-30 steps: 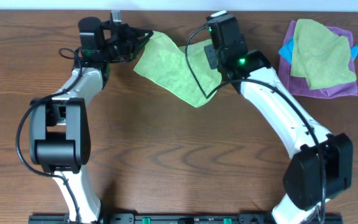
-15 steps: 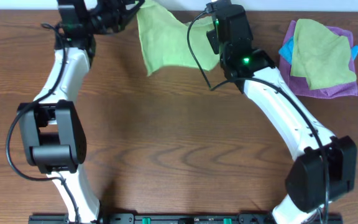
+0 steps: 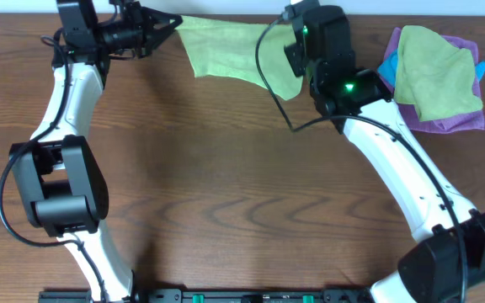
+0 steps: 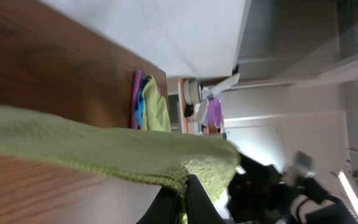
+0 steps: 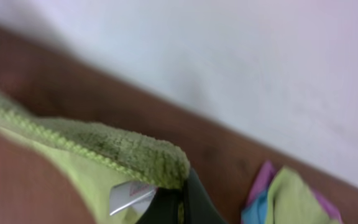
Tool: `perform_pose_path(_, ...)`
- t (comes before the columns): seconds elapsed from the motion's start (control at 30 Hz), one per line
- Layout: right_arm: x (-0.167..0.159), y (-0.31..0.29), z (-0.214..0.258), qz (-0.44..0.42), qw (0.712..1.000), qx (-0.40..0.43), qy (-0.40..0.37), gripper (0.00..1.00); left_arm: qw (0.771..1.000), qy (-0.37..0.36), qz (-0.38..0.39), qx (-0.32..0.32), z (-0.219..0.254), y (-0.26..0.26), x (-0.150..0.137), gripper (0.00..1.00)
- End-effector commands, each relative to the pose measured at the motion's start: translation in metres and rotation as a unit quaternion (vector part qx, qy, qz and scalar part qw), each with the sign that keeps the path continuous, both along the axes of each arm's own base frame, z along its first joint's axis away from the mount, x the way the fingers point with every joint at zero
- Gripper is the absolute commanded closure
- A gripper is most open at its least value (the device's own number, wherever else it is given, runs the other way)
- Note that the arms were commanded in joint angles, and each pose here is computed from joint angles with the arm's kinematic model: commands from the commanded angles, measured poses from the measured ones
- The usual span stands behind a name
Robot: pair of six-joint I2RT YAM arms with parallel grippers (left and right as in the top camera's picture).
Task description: Fold the cloth
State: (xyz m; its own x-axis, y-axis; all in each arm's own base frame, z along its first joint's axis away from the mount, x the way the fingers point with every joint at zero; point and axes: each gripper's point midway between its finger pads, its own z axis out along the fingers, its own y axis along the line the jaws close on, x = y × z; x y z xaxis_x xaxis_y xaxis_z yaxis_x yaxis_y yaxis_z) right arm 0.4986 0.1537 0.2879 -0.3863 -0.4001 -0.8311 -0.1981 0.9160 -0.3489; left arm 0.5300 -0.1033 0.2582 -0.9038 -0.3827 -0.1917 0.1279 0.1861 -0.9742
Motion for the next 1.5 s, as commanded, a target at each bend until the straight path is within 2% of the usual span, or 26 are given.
perform_pose_path(0.0, 0.003, -0.002, 0.038, 0.003, 0.998, 0.016, -0.056, 0.99, 0.999, -0.032, 0.020, 0.014, 0.012, 0.012, 0.007, 0.94)
perform_pose_path(0.13, 0.003, -0.002, 0.039, 0.003, 0.998, 0.018, -0.059, 0.99, 0.999, -0.050, 0.006, 0.008, 0.026, 0.019, 0.003, 0.94)
perform_pose_path(0.27, 0.001, -0.002, 0.033, 0.004, 0.999, 0.013, -0.048, 0.99, 0.997, -0.066, 0.027, 0.011, 0.035, 0.039, 0.009, 0.94)
perform_pose_path(0.47, 0.009, -0.007, 0.052, -0.004, 0.996, 0.029, -0.086, 0.99, 0.996, -0.085, 0.037, 0.012, 0.050, 0.055, 0.010, 0.94)
perform_pose_path(0.63, 0.002, 0.009, 0.040, 0.020, 0.997, 0.034, -0.060, 0.99, 0.995, -0.094, -0.027, -0.004, 0.055, 0.039, -0.008, 0.94)
perform_pose_path(0.77, -0.015, 0.035, 0.013, 0.066, 0.997, 0.027, -0.003, 0.98, 0.994, -0.063, -0.080, -0.027, 0.052, 0.020, -0.025, 0.94)
perform_pose_path(0.93, -0.016, 0.041, 0.012, 0.072, 0.997, 0.027, -0.003, 0.98, 0.990, -0.013, -0.131, -0.049, 0.043, -0.011, -0.043, 0.94)
perform_pose_path(1.1, -0.006, 0.037, 0.026, 0.070, 0.996, 0.031, -0.036, 0.98, 0.991, -0.035, -0.127, -0.033, 0.038, -0.022, -0.040, 0.94)
perform_pose_path(1.33, 0.027, 0.031, 0.085, 0.058, 0.979, 0.062, -0.183, 0.99, 0.994, -0.053, -0.092, -0.027, 0.041, 0.014, -0.031, 0.94)
perform_pose_path(1.47, 0.024, 0.039, 0.090, 0.066, 0.978, 0.066, -0.189, 0.99, 0.994, -0.056, -0.090, -0.034, 0.044, 0.031, -0.034, 0.94)
